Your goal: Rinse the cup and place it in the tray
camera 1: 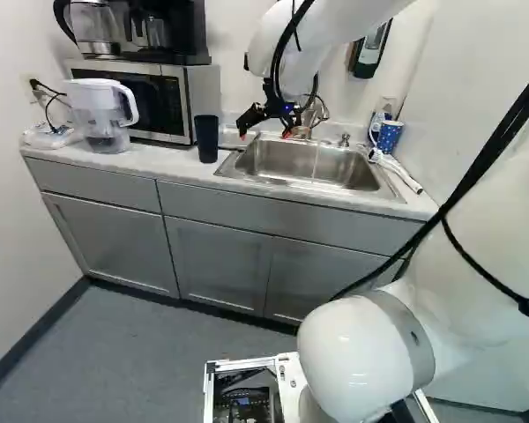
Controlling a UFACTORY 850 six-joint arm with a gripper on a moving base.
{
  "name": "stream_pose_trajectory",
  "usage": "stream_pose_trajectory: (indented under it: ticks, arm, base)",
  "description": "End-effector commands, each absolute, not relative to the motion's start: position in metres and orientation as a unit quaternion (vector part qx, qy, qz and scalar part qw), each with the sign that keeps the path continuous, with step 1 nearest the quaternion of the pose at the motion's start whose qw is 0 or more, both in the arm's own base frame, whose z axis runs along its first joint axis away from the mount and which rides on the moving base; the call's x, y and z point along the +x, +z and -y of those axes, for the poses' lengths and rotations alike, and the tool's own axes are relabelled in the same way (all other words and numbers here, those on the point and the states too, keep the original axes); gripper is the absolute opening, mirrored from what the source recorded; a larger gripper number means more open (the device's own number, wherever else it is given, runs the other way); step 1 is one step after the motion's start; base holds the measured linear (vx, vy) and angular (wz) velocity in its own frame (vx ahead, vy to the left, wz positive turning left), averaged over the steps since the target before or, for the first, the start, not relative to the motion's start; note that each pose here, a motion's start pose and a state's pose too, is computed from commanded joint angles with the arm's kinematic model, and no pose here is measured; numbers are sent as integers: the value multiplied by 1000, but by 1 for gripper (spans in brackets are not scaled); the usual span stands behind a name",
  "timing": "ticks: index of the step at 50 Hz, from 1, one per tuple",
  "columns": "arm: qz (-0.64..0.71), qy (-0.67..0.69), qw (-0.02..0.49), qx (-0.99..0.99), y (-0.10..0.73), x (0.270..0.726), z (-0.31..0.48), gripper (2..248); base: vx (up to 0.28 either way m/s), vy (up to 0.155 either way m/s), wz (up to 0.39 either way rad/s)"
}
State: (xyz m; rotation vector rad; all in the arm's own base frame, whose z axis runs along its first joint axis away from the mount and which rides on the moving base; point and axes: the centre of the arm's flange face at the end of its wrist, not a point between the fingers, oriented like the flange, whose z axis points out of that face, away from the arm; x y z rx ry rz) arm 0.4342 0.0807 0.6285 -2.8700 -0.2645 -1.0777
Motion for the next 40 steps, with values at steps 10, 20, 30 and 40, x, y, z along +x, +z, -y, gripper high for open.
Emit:
stream_pose_trajectory:
  ticks: [10,20,30,40]
  arm:
    - [103,-349,39,-931,629,432,-97,247]
    - [120,-348,45,-929,629,431,-113,247]
    - [136,-347,51,-927,629,431,-129,247]
    - [152,-346,57,-924,629,430,-146,247]
  base:
    - [0,0,0]
    - [0,0,0]
    - [0,0,0]
    - [0,0,0]
